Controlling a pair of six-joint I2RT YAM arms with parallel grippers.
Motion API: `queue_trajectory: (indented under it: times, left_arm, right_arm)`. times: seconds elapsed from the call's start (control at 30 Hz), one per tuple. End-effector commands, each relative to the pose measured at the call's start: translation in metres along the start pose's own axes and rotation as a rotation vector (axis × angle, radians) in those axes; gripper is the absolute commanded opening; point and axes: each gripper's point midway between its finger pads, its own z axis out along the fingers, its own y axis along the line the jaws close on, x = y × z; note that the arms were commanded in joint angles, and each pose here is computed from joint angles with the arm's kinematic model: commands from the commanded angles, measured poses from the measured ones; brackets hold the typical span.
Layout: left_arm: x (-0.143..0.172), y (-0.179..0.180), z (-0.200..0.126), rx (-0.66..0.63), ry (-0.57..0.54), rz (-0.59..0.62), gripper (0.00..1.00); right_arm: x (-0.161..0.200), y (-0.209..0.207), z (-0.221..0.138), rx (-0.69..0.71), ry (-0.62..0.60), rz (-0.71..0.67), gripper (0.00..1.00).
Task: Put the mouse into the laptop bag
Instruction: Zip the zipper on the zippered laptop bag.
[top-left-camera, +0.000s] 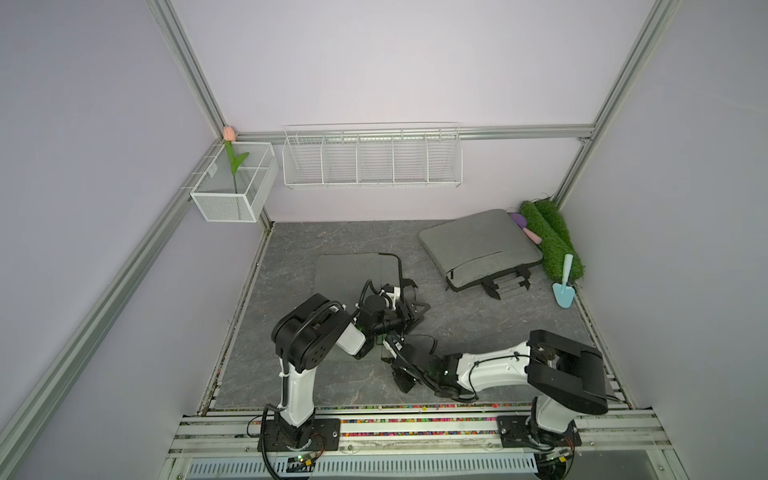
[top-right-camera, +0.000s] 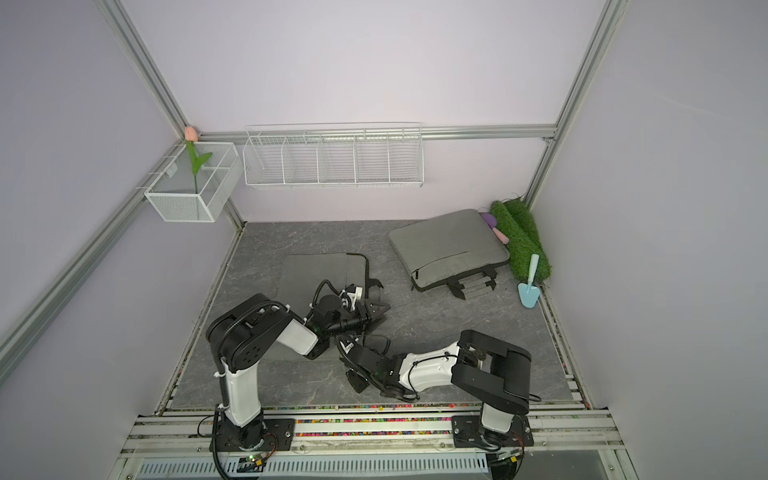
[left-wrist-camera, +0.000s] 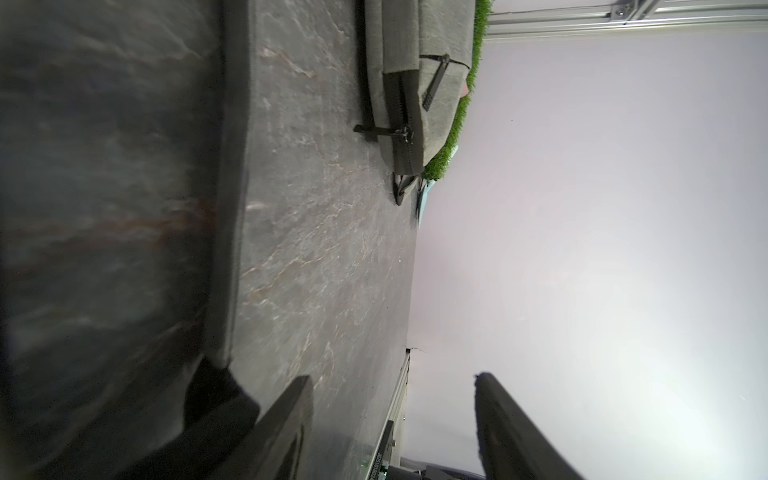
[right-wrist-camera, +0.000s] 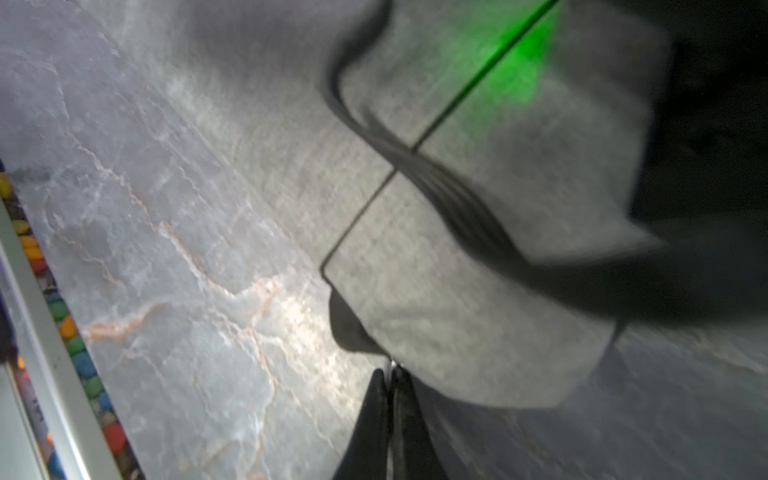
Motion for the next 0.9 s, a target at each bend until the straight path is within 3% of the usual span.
queue_trajectory:
  times: [0.0,0.23,0.37,0.43,0.5,0.53,0.7,0.87]
  left_arm:
    - [0.039,0.155,-0.033,-0.438,0.022,-0.299,0.62]
    - [0.036,0.156,-0.025,-0.423,0.029,-0.299,0.62]
    - [0.029,0.139,-0.022,-0.431,0.030,-0.258,0.62]
    - [0.026,0.128,-0.021,-0.446,0.028,-0.232,0.62]
    - [0.021,0.114,-0.020,-0.450,0.027,-0.206,0.63]
    - [0.018,0.105,-0.019,-0.450,0.026,-0.189,0.64]
    - [0.005,0.048,-0.014,-0.428,0.030,-0.112,0.70]
    - [-0.029,-0.045,-0.048,-0.557,-0.093,0.112,0.93]
  right_arm:
    - [-0.017,0.042,0.006,-0.147,-0.049,-0.037,0.07]
    - [-0.020,0.070,0.022,-0.219,-0.039,-0.067,0.07]
    - [-0.033,0.069,0.006,-0.225,-0.110,-0.052,0.13]
    - [-0.035,0.064,-0.006,-0.206,-0.122,-0.063,0.26]
    - [-0.035,0.059,-0.018,-0.188,-0.139,-0.067,0.51]
    - [-0.035,0.057,-0.027,-0.189,-0.154,-0.065,0.59]
    - [-0.030,0.030,-0.077,-0.080,-0.213,-0.056,0.81]
    - [-0.027,-0.031,-0.146,0.116,-0.294,0.069,0.99]
